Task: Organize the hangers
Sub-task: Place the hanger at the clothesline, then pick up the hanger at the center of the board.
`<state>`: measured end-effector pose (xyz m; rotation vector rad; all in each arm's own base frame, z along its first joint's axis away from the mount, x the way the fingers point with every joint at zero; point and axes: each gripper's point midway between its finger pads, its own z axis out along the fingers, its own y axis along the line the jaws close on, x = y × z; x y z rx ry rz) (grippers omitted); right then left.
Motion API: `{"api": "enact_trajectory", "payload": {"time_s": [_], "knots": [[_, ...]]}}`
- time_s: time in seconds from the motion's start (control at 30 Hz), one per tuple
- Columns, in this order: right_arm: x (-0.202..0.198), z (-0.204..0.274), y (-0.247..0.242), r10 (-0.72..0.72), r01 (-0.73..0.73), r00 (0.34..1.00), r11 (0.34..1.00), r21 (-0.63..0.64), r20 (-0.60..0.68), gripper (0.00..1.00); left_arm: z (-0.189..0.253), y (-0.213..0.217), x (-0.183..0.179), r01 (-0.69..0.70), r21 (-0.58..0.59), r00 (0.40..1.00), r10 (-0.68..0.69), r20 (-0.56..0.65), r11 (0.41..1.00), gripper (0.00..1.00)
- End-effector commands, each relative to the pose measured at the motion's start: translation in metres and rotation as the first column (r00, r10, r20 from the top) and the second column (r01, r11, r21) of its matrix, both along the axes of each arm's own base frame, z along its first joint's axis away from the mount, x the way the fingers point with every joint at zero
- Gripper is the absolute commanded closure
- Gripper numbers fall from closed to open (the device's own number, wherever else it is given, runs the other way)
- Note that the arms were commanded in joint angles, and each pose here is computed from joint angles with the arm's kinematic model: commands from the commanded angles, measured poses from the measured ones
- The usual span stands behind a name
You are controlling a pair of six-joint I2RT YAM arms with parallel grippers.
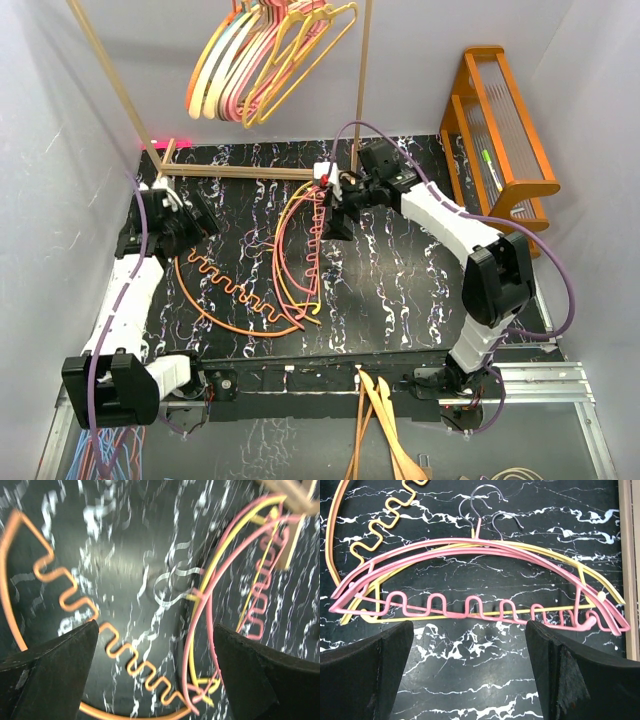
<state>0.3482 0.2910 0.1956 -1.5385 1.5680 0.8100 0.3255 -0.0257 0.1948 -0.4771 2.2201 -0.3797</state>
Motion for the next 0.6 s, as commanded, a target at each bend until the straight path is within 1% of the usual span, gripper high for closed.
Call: {"api": "enact_trajectory", "payload": {"time_s": [0.0,0.03,0.1,0.17,0.2,0.23,0.27,0.3,0.33,0.4,0.47,0.5,0.53,0.57], "knots": [[0.009,0.024,0.024,0.029,-0.031,0.989,0.999,0.011,0.147,0.02,-0.006,-0.022,-0.034,0.024,-0.131,0.999,-0.029,-0.033,0.991,0.03],[0.006,0.028,0.030,0.050,-0.051,0.983,0.999,0.001,0.174,0.01,-0.009,-0.023,-0.040,0.027,-0.140,0.998,-0.034,-0.049,0.990,0.03],[0.010,0.021,0.043,0.089,-0.087,0.972,0.996,-0.019,0.219,0.02,-0.017,-0.037,-0.052,0.032,-0.225,0.996,-0.050,-0.075,0.974,0.03],[0.011,0.019,0.055,0.125,-0.124,0.965,0.992,-0.020,0.232,0.02,-0.026,-0.048,-0.058,0.004,-0.324,0.995,-0.036,-0.091,0.946,0.03],[0.010,0.016,0.061,0.148,-0.148,0.962,0.989,-0.015,0.231,0.02,-0.032,-0.053,-0.063,-0.024,-0.377,0.994,-0.019,-0.110,0.926,0.03],[0.010,0.012,0.067,0.183,-0.187,0.953,0.982,-0.006,0.240,0.02,-0.039,-0.053,-0.063,-0.076,-0.412,0.992,0.027,-0.123,0.908,0.03],[0.010,0.008,0.072,0.218,-0.226,0.941,0.974,-0.001,0.258,0.02,-0.046,-0.048,-0.065,-0.173,-0.432,0.981,0.114,-0.159,0.885,0.03],[0.013,0.004,0.077,0.251,-0.261,0.923,0.965,-0.003,0.290,0.01,-0.052,-0.046,-0.068,-0.225,-0.449,0.970,0.155,-0.188,0.865,0.03],[0.020,-0.001,0.082,0.267,-0.278,0.910,0.960,-0.010,0.316,0.01,-0.054,-0.046,-0.069,-0.234,-0.452,0.968,0.163,-0.191,0.861,0.03],[0.040,-0.013,0.091,0.282,-0.289,0.881,0.956,-0.039,0.379,0.00,-0.051,-0.044,-0.068,-0.225,-0.433,0.970,0.159,-0.183,0.873,0.03],[0.059,-0.028,0.096,0.314,-0.305,0.839,0.948,-0.092,0.445,0.02,-0.047,-0.034,-0.066,-0.249,-0.382,0.964,0.192,-0.182,0.890,0.03],[0.067,-0.036,0.098,0.323,-0.305,0.826,0.945,-0.116,0.463,0.05,-0.042,-0.028,-0.065,-0.265,-0.355,0.961,0.214,-0.177,0.897,0.03],[0.075,-0.044,0.101,0.326,-0.300,0.821,0.945,-0.132,0.468,0.10,-0.041,-0.023,-0.064,-0.287,-0.329,0.954,0.239,-0.180,0.900,0.03],[0.084,-0.047,0.105,0.322,-0.291,0.817,0.946,-0.141,0.479,0.20,-0.041,-0.017,-0.064,-0.308,-0.306,0.948,0.263,-0.180,0.901,0.03]]}}
